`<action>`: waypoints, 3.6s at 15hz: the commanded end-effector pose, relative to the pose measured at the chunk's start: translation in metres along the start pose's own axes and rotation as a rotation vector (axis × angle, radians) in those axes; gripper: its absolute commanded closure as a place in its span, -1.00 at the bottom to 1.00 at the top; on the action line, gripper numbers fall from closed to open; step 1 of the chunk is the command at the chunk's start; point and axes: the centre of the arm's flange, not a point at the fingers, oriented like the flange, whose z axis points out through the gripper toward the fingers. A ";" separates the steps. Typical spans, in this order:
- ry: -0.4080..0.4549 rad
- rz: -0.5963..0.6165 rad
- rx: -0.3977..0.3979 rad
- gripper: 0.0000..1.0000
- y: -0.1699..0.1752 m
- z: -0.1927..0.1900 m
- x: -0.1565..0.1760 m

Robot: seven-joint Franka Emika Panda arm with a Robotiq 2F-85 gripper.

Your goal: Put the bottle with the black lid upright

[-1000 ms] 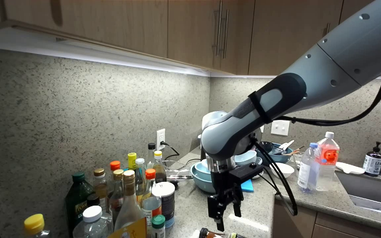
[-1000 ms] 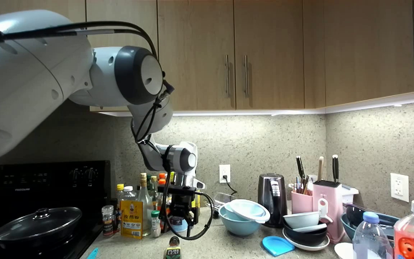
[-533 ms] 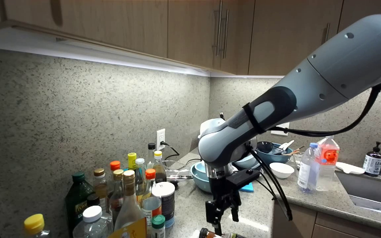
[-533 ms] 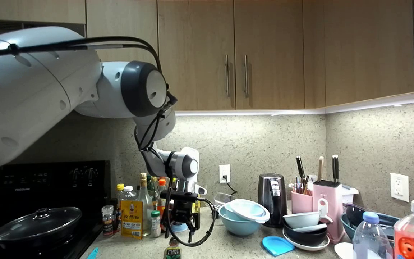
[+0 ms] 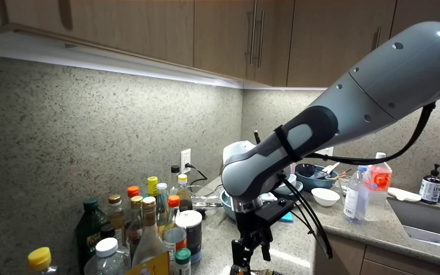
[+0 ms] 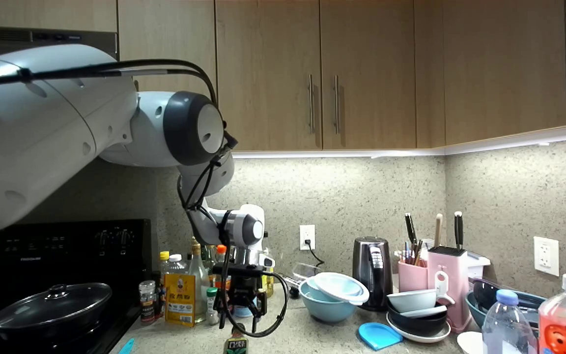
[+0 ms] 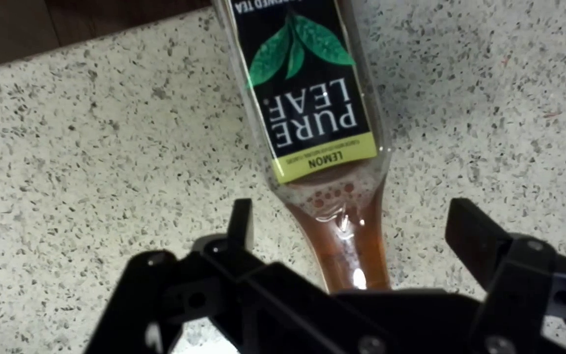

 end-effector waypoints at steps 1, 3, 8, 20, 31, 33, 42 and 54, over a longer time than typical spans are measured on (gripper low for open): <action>-0.007 -0.079 -0.047 -1.00 -0.015 0.006 -0.018; -0.021 -0.087 -0.062 -1.00 -0.014 0.011 -0.014; -0.066 -0.111 -0.006 -1.00 0.017 0.011 0.003; -0.162 -0.189 -0.024 -1.00 0.003 0.029 0.006; -0.217 -0.226 0.021 -0.48 0.003 0.048 0.022; -0.215 -0.222 0.027 -0.21 0.007 0.045 0.025; -0.130 -0.230 0.040 0.17 0.009 0.031 0.031; 0.247 -0.457 0.150 0.17 -0.048 -0.028 0.039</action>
